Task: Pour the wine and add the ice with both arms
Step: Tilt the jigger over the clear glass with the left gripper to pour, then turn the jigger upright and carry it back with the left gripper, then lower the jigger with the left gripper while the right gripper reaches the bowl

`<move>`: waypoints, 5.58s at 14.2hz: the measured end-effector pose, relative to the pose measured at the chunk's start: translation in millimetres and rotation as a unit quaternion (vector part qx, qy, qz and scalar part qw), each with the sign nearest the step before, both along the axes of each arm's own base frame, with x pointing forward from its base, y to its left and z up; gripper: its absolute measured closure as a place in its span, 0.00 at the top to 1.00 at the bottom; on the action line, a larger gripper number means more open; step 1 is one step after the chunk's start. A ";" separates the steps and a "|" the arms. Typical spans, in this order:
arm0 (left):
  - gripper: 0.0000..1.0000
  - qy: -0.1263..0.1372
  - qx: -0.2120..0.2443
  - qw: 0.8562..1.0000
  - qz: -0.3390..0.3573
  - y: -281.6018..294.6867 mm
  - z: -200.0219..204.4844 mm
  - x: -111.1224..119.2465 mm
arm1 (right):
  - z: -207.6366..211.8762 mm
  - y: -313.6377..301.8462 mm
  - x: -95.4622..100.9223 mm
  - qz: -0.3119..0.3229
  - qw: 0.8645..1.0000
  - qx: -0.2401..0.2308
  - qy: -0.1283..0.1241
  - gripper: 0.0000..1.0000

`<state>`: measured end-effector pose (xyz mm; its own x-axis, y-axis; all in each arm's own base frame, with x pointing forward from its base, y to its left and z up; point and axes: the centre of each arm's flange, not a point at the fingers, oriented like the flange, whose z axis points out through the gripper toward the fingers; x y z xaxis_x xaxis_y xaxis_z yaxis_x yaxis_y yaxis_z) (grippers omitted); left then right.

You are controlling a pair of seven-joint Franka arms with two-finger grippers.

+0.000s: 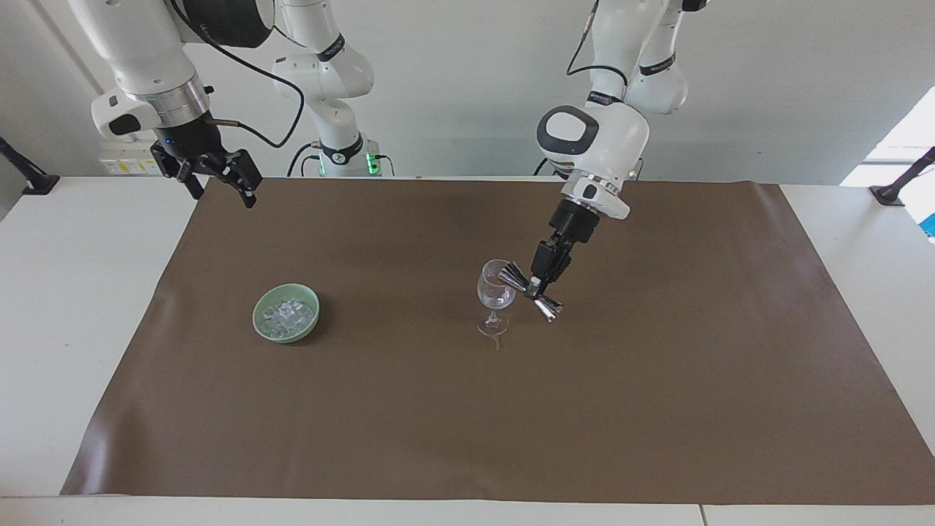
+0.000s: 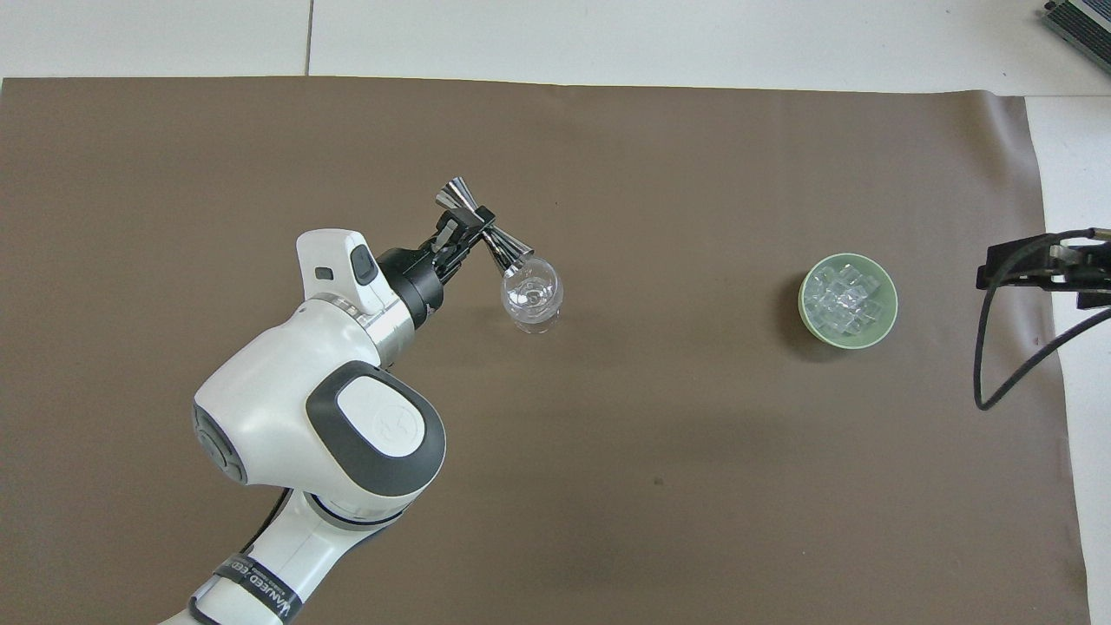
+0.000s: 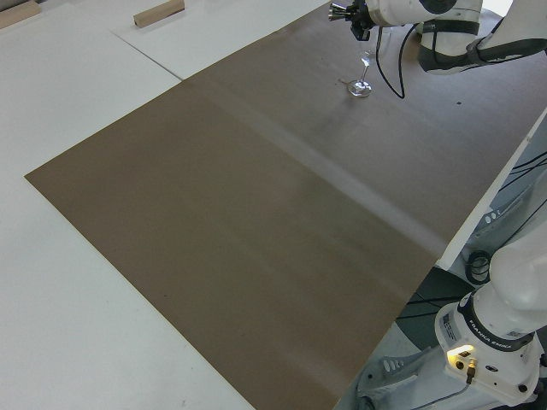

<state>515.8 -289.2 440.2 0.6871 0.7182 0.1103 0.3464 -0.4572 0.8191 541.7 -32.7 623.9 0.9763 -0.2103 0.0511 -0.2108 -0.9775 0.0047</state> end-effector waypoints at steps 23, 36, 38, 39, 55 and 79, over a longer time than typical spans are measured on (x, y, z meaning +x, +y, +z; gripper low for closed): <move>0.21 -0.058 0.054 0.995 -0.064 -15.6 11.5 -12.8 | 0.0 0.0 0.0 0.000 1.000 0.000 0.000 1.00; 0.21 0.032 -0.076 0.996 -0.028 59.6 29.2 32.4 | 0.0 0.0 0.0 0.000 1.000 0.000 0.000 1.00; 0.21 0.063 -0.113 0.992 -0.003 74.2 31.2 38.7 | 0.0 0.0 0.0 0.000 1.000 0.000 0.000 1.00; 0.21 0.078 -0.130 0.988 0.010 82.5 31.7 42.2 | 0.0 0.0 0.0 0.000 1.000 0.000 0.000 1.00; 0.21 0.345 -0.387 0.836 0.177 256.6 6.8 79.9 | -8.4 0.1 -2.6 0.019 1.000 0.000 0.006 1.00; 0.21 0.452 -0.600 0.603 0.270 433.2 -195.3 35.9 | -177.9 8.8 8.9 0.141 0.989 -0.013 -0.031 1.00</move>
<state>551.7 144.1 244.9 -0.2920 0.0547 -0.9548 0.7316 0.6558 -0.1862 550.6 -23.9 446.0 0.9907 0.0717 0.1154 0.0691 -0.9973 0.0263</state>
